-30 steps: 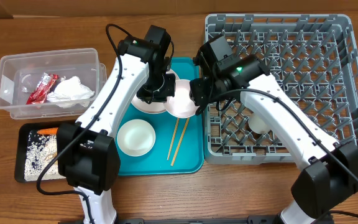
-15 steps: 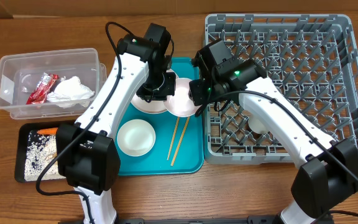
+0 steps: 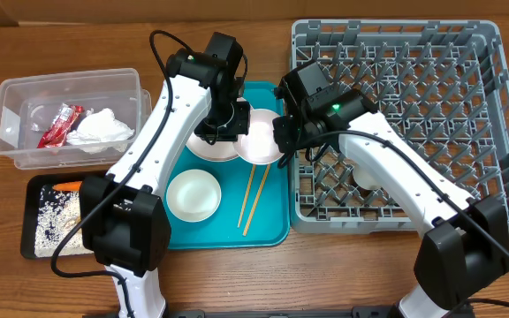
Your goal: Sort waste into correct bins and load items into the dishwasher
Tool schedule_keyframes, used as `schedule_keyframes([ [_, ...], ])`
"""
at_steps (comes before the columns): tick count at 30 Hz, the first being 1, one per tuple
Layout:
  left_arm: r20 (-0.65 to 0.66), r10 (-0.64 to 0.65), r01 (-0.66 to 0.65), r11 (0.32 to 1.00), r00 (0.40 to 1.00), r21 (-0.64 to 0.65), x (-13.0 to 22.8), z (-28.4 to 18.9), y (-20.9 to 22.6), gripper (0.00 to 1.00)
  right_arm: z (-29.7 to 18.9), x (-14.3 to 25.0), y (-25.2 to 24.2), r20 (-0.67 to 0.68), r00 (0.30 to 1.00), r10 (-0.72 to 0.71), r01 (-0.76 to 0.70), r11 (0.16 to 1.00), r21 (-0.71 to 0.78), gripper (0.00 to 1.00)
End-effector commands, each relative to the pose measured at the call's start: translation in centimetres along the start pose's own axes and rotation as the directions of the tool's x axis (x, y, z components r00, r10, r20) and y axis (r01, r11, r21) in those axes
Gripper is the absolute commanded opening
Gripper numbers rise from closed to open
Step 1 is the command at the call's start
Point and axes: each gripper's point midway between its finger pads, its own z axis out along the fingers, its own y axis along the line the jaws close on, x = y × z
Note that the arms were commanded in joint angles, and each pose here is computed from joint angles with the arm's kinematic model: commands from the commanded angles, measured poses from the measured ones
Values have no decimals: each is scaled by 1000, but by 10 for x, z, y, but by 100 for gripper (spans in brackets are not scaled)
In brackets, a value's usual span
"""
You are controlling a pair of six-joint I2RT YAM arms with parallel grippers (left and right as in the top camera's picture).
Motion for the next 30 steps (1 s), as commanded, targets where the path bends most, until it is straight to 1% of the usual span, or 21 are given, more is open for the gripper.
schedule_keyframes([
  [1,47,29,-31,999,998,25,-7,-13,-7,4,-1,-1,0,9,1000,-1,1,1000,6,22],
  [3,48,30,-31,999,998,25,-8,-13,-7,4,-1,-1,0,9,1000,-1,1,1000,8,15],
  [9,51,30,-31,999,998,26,-8,-13,-8,4,-1,-1,0,9,1000,-1,1,1000,8,4],
  [14,49,30,-32,999,998,34,-8,-13,-9,5,-1,-2,0,15,1000,-2,2,1000,7,4],
  [16,46,30,-32,998,998,52,-8,-14,-12,8,-1,-3,0,18,1000,-3,2,1000,7,4],
  [19,49,31,-35,997,998,67,-9,-14,-14,17,-1,-3,0,19,1000,-2,2,1000,7,4],
  [24,73,41,-47,996,997,78,-14,-23,-18,31,-1,-6,-10,34,999,-3,1,998,64,4],
  [30,131,28,-39,995,991,88,-27,-54,-14,38,-1,-8,-13,46,999,-5,1,997,81,4],
])
